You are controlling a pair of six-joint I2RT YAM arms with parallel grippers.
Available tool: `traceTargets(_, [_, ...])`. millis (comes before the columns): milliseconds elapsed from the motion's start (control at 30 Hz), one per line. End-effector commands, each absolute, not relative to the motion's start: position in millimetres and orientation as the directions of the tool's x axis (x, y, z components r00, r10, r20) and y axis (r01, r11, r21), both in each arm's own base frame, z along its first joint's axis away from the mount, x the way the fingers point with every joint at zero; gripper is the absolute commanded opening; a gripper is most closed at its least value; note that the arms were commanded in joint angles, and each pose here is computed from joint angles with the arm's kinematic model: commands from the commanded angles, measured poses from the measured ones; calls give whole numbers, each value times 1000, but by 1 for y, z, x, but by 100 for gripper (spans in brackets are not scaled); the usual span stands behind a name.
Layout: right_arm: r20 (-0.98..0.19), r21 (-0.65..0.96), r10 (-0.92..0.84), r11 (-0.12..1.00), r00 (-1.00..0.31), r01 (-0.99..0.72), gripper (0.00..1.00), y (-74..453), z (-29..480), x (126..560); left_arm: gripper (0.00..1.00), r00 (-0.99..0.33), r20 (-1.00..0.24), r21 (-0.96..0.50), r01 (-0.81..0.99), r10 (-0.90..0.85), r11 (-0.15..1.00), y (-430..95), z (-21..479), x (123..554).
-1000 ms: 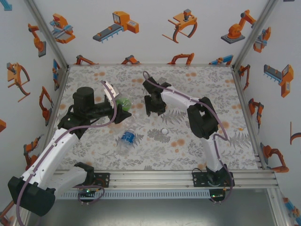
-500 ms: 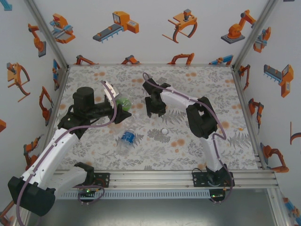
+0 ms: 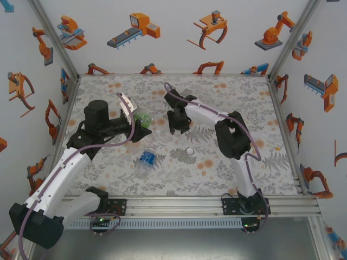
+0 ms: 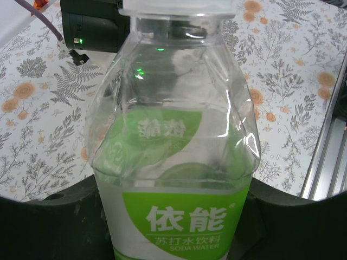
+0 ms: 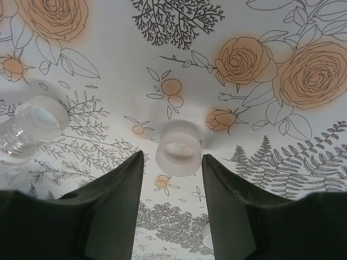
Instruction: Screw on the bottle caps
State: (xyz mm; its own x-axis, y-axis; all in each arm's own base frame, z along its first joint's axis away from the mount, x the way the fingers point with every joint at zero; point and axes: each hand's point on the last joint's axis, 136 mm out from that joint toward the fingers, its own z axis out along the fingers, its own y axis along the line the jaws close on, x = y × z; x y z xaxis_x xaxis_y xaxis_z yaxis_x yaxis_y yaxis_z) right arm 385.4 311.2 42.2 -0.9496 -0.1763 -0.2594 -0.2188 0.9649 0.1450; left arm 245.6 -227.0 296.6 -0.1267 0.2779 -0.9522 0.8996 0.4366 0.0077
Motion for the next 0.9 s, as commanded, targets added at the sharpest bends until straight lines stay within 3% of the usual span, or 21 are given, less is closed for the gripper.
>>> traceTargets(0, [-295,172,-166,959,-941,-224,46,315,65,390,0,-92,-956,35,906,277,422,-228,305,244])
traceTargets(867, [-299,169,-179,957,-937,-236,46,319,72,389,0,-95,-956,31,907,277,420,-229,304,244])
